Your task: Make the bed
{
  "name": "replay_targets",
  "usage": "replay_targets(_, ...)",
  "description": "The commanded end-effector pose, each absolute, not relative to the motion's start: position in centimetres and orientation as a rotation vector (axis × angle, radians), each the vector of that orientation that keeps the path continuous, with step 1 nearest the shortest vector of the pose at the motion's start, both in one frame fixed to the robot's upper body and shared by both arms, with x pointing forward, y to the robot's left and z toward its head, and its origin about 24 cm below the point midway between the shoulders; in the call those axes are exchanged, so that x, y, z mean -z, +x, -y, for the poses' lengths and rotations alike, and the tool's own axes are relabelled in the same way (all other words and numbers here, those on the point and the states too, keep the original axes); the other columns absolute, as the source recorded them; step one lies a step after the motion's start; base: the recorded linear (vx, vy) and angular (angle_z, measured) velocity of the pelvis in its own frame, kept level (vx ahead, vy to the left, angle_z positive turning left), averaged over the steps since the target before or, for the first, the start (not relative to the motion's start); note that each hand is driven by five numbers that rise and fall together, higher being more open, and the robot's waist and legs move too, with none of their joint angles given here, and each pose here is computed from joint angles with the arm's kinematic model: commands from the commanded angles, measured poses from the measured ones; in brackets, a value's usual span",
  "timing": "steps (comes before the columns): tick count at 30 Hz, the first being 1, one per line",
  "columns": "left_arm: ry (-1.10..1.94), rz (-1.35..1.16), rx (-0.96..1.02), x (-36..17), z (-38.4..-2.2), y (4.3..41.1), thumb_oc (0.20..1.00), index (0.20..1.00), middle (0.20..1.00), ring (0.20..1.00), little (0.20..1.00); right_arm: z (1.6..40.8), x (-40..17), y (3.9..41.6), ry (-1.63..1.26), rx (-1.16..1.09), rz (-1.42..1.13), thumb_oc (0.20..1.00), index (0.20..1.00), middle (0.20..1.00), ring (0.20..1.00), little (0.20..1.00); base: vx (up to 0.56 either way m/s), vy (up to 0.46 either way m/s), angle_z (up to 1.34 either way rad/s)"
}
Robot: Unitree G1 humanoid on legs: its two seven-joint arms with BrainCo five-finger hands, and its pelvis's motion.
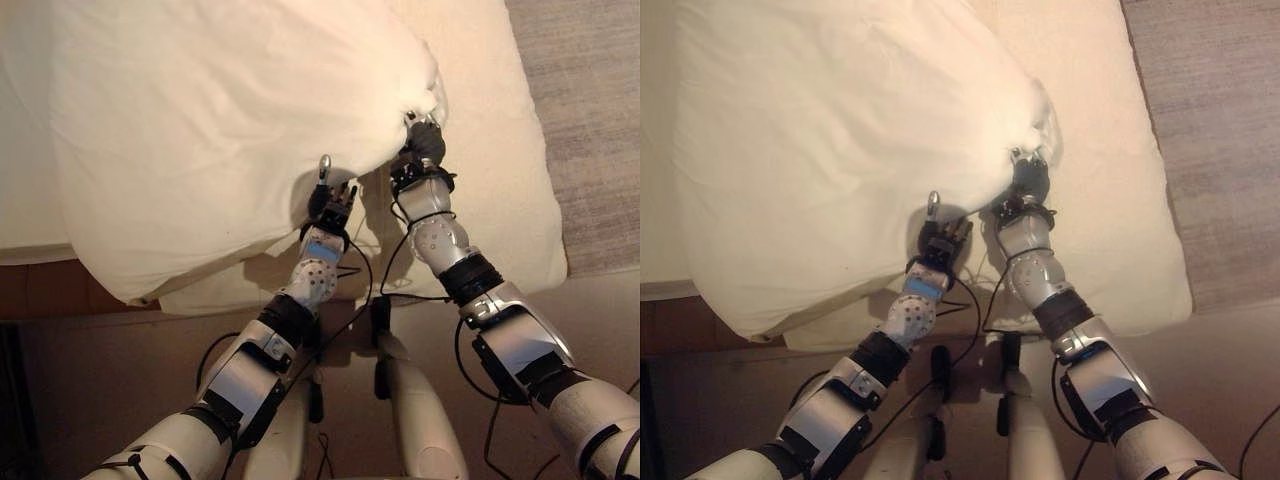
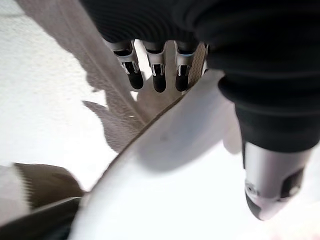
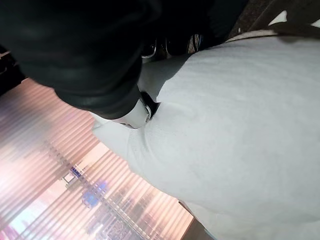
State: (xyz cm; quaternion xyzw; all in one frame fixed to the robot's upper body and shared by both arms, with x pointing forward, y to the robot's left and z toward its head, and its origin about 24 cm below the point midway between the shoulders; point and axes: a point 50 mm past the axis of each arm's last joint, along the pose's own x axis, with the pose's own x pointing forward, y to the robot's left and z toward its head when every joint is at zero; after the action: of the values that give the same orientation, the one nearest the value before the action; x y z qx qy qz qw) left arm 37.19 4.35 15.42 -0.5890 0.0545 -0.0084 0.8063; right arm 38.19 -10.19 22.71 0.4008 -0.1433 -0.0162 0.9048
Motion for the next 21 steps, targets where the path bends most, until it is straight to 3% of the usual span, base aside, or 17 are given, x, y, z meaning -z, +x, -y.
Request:
replay_targets(1,-1.255,0.042,-0.071,-17.8,-6.3,38.5,1.0,1.0,1.0,1.0,1.0,12.6,-25.7,36.6,0.974,0.069,0.534,0.2,0.2,0.2,0.2,0.2,0.0,0.0,0.0)
replay_targets(11,-1.407,0.142,-0.388,-16.7,-13.0,38.9,1.0,1.0,1.0,1.0,1.0,14.7,-22.2,36.1,1.054,0.206,0.498,0.2,0.2,0.2,0.2,0.2,0.01,-0.004,0.0)
replay_targets(21,-1.374,0.222,-0.643,-14.9,-19.3,37.9,1.0,1.0,1.0,1.0,1.0,16.6,-19.9,34.2,1.073,0.27,0.53,0.2,0.2,0.2,0.2,0.2,0.02,-0.001,0.01)
